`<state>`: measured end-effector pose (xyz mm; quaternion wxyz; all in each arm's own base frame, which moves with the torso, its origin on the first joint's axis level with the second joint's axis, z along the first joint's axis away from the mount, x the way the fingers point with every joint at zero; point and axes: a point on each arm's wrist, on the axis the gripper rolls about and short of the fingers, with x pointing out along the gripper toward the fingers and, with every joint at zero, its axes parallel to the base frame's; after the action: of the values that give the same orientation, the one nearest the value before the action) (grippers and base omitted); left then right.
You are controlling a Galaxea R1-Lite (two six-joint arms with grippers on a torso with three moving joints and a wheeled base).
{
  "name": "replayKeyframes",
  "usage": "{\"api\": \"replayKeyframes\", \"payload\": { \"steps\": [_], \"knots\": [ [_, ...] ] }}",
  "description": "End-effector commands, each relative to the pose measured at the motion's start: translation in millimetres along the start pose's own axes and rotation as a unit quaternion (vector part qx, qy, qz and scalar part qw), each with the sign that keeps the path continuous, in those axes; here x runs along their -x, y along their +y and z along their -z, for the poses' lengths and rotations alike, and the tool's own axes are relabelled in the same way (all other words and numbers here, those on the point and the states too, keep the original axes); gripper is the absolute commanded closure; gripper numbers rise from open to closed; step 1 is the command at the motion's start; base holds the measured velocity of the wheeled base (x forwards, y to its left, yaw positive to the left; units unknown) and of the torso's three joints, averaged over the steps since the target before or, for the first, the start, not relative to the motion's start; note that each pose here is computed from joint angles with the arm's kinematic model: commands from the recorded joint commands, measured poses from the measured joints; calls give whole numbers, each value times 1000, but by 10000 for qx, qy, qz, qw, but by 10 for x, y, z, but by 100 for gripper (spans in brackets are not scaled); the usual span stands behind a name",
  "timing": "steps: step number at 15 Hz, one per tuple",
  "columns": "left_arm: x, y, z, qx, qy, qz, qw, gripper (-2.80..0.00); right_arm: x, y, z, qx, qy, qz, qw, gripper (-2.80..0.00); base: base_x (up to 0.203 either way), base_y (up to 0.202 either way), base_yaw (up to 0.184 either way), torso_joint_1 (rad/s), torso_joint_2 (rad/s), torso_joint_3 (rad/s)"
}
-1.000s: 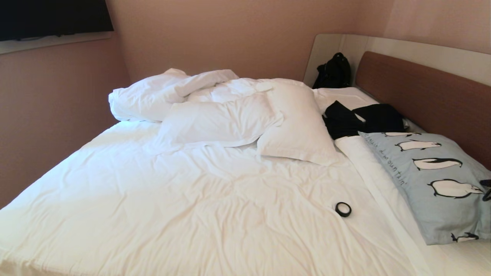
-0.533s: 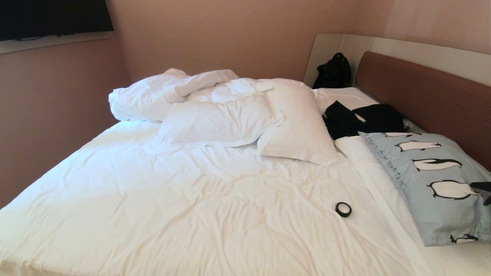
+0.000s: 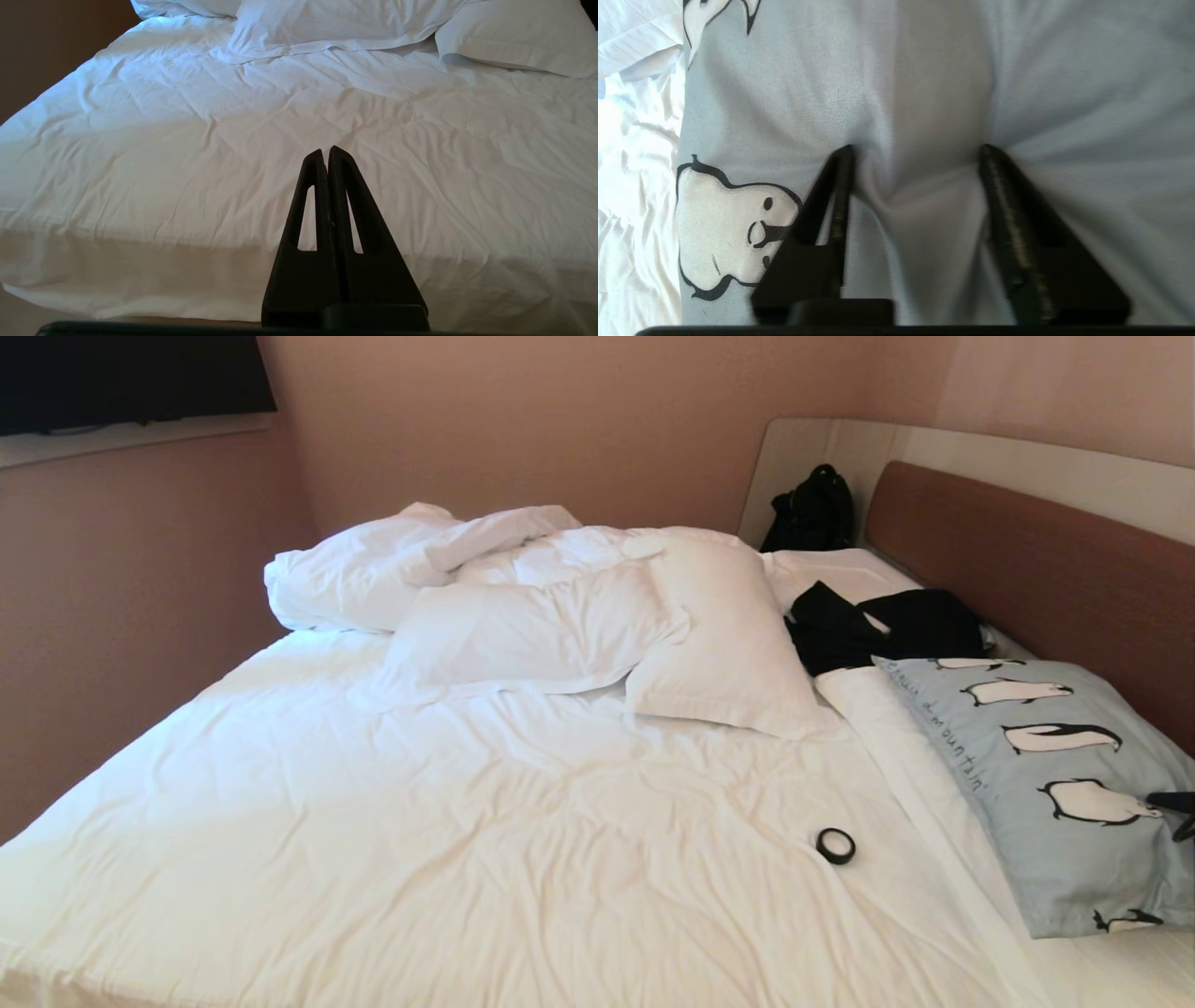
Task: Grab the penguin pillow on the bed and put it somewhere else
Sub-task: Place the pillow at the bedside
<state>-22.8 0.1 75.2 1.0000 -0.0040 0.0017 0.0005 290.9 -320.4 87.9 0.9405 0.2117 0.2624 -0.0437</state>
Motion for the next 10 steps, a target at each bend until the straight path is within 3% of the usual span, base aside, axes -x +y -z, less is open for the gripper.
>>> {"api": "replayKeyframes", "payload": {
  "steps": [1, 5, 10],
  "knots": [
    [-1, 0, 4, 6, 6, -2, 10000, 0, 9, 0, -25, -14, -40, -20, 10000, 0, 0, 0, 0, 0, 0, 0],
    [-1, 0, 4, -1, 6, -5, 10000, 0, 69, 20, -139, -326, -199, 9, 9993, 0, 0, 0, 0, 0, 0, 0],
    [-1, 0, 4, -2, 6, -2, 10000, 0, 133, 49, -374, -1083, -521, 21, 9927, 0, 0, 0, 0, 0, 0, 0]
  ]
}}
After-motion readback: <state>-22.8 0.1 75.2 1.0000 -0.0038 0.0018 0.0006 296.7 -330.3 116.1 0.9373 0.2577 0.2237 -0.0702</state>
